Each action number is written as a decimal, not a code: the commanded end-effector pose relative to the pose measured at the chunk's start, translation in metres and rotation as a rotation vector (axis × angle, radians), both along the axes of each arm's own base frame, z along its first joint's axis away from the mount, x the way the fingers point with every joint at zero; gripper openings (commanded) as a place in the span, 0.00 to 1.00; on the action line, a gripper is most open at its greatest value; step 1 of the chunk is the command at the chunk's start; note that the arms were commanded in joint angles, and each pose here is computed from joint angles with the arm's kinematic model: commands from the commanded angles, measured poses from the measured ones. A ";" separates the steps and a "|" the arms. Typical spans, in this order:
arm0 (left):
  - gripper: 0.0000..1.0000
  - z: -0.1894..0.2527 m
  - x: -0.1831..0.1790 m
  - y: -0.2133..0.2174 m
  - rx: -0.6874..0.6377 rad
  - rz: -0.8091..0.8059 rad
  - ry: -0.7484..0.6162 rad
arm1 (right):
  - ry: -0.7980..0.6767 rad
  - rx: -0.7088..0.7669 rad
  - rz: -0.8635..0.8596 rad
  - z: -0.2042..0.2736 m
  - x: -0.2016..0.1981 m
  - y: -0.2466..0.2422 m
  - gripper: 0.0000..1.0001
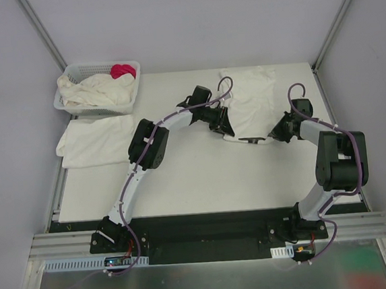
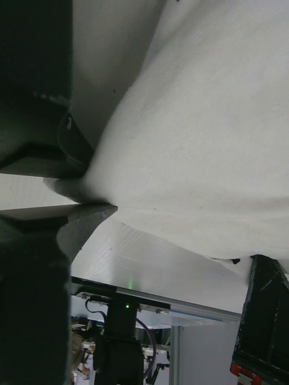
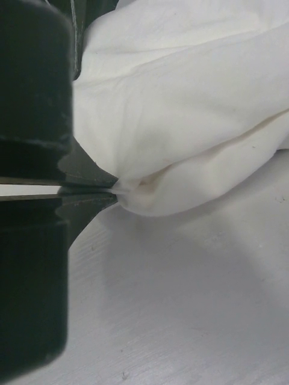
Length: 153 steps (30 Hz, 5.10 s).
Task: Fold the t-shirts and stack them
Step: Grab one side of the 2/3 rectangular tshirt with both arms, then fold the long partially folded tshirt into a neat square
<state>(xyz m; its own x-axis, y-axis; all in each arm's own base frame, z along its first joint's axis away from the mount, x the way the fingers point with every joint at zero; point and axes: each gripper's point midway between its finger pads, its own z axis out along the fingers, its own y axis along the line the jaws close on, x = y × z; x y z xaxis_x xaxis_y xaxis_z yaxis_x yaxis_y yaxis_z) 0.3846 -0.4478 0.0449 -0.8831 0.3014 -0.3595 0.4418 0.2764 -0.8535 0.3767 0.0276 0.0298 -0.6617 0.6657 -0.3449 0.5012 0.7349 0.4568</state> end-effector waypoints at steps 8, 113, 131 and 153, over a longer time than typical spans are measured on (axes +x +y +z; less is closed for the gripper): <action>0.06 0.011 -0.018 0.015 0.037 0.004 -0.028 | -0.040 0.021 -0.013 0.010 -0.004 0.004 0.01; 0.02 0.184 0.066 0.087 0.030 0.252 -0.306 | -0.382 -0.083 0.091 0.184 0.089 0.045 0.01; 0.03 0.155 0.121 0.092 0.001 0.316 -0.282 | -0.352 -0.058 0.069 0.167 0.140 0.035 0.01; 0.03 0.147 0.152 0.095 -0.101 0.403 -0.278 | -0.379 -0.046 0.062 0.126 0.211 0.015 0.01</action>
